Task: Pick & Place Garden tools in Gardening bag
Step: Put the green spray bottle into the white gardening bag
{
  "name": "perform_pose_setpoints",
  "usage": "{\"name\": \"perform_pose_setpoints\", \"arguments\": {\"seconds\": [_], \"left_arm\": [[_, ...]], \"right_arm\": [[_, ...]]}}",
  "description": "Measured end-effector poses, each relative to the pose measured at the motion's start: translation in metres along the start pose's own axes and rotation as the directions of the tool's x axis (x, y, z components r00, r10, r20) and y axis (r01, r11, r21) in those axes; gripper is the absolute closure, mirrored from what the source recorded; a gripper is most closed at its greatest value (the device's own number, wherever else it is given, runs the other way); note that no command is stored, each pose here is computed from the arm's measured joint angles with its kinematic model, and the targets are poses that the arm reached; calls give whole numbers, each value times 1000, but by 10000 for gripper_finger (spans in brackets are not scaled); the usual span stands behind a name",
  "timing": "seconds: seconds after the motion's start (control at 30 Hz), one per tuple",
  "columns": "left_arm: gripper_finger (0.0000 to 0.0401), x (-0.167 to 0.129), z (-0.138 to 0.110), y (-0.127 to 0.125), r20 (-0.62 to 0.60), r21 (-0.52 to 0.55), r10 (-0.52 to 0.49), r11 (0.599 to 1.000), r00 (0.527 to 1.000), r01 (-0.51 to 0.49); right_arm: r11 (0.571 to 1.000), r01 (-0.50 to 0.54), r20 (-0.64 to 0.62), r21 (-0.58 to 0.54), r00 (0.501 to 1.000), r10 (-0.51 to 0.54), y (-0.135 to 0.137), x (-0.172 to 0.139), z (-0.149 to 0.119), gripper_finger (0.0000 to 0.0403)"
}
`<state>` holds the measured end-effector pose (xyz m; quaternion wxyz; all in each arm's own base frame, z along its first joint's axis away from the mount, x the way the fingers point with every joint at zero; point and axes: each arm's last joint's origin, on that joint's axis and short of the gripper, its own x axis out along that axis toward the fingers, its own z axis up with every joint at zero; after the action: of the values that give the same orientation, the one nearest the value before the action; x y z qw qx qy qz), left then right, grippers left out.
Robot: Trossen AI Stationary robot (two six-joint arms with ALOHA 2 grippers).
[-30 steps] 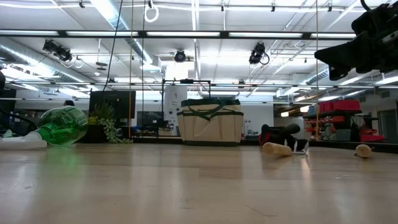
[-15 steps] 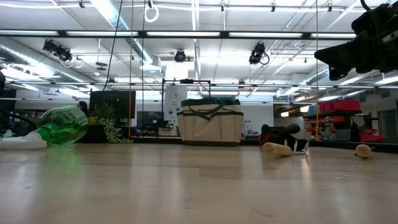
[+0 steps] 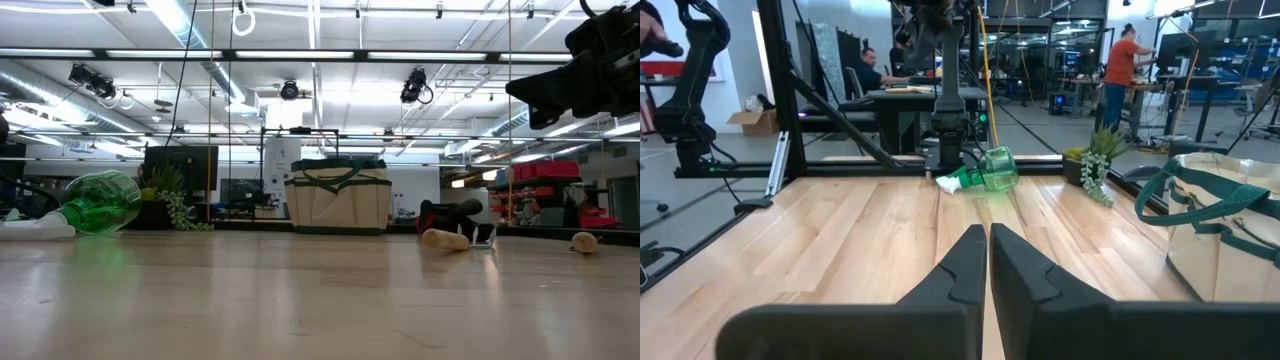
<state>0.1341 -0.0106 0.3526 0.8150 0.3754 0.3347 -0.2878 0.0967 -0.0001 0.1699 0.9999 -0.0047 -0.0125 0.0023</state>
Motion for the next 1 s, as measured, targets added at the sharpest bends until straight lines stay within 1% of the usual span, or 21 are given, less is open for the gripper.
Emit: {"name": "perform_pose_setpoints", "arguments": {"seconds": [0.1, 0.23, 0.33, 0.4, 0.57, 0.7, 0.9, 1.0], "left_arm": [[388, 9, 1, 4, -26, 1, -36, 999, 999, 36], [386, 19, 0, 5, -69, 89, -107, 990, 992, 113], [390, 27, -1, 7, -97, 107, -152, 981, 984, 162], [392, 32, -1, 8, -118, 101, -181, 976, 976, 193], [391, 42, -2, 11, -169, 89, -213, 969, 962, 230], [388, 49, -2, 13, -188, 142, -244, 952, 951, 272], [392, 63, 2, 13, -210, 155, -288, 934, 934, 323], [392, 70, 5, 13, -251, 173, -296, 923, 922, 343]], "right_arm": [[1000, 0, 0, 0, 1000, 0, 0, 0, 0, 380], [1000, 0, 0, 0, 1000, 0, 0, 0, 0, 380], [1000, 0, 0, 0, 1000, 0, 0, 0, 0, 380], [1000, 0, 0, 0, 1000, 0, 0, 0, 0, 380], [1000, 0, 0, 0, 1000, 0, 0, 0, 0, 380], [1000, 0, 0, 0, 1000, 0, 0, 0, 0, 380], [1000, 0, 0, 0, 1000, 0, 0, 0, 0, 380], [1000, 0, 0, 0, 1000, 0, 0, 0, 0, 380]]}}
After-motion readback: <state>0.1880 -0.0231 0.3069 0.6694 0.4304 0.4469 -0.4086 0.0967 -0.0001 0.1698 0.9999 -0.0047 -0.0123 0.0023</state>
